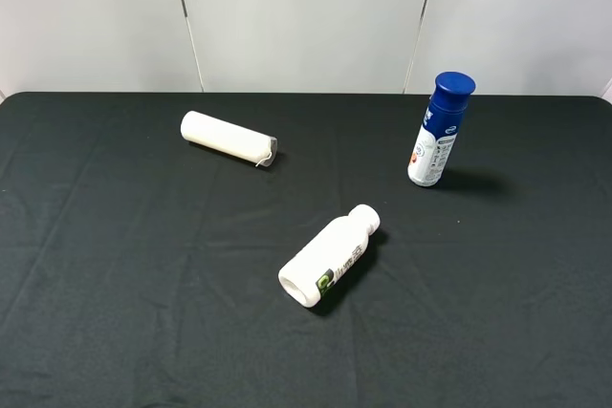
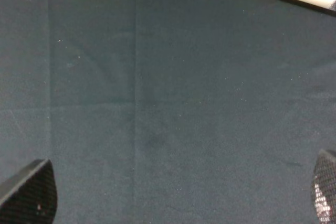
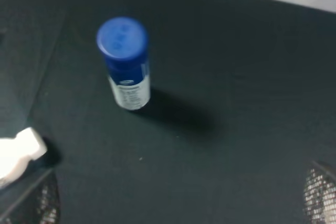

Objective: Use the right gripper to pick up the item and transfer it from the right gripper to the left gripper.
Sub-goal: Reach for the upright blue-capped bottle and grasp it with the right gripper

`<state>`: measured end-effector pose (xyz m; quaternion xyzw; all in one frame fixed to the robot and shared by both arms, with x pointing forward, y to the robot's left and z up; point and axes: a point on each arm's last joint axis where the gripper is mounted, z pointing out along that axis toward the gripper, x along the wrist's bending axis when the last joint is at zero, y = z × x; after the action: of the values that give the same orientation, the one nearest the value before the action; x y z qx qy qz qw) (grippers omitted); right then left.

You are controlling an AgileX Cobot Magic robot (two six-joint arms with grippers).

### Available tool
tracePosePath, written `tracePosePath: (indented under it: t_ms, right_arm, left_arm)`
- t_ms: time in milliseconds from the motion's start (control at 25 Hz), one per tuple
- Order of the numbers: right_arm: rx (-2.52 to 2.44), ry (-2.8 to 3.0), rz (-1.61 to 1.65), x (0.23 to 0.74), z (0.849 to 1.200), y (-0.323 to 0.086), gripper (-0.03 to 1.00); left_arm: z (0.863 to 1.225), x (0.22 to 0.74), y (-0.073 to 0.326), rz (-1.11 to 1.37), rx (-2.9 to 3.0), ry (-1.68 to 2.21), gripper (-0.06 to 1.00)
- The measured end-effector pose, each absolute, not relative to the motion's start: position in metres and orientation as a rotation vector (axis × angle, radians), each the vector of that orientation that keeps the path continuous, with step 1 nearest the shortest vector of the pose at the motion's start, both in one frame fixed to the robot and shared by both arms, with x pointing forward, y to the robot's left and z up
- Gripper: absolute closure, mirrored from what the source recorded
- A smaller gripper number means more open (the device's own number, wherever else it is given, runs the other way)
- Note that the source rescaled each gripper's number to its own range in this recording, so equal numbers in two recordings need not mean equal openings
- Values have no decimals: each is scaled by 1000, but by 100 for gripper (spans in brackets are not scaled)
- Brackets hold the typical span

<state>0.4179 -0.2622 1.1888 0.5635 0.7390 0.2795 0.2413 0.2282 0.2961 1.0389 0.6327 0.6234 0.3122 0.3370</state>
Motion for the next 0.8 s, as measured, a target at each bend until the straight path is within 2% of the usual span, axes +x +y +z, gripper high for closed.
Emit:
tracePosePath:
  t_ms: [240, 800]
  right_arm:
    - [1557, 2176, 651, 463, 1177, -240, -3]
    - [1648, 2307, 478, 545, 1138, -217, -3]
  left_arm:
    - [1039, 228, 296, 814, 1649, 1625, 1]
    - [1039, 228, 296, 814, 1649, 1625, 1]
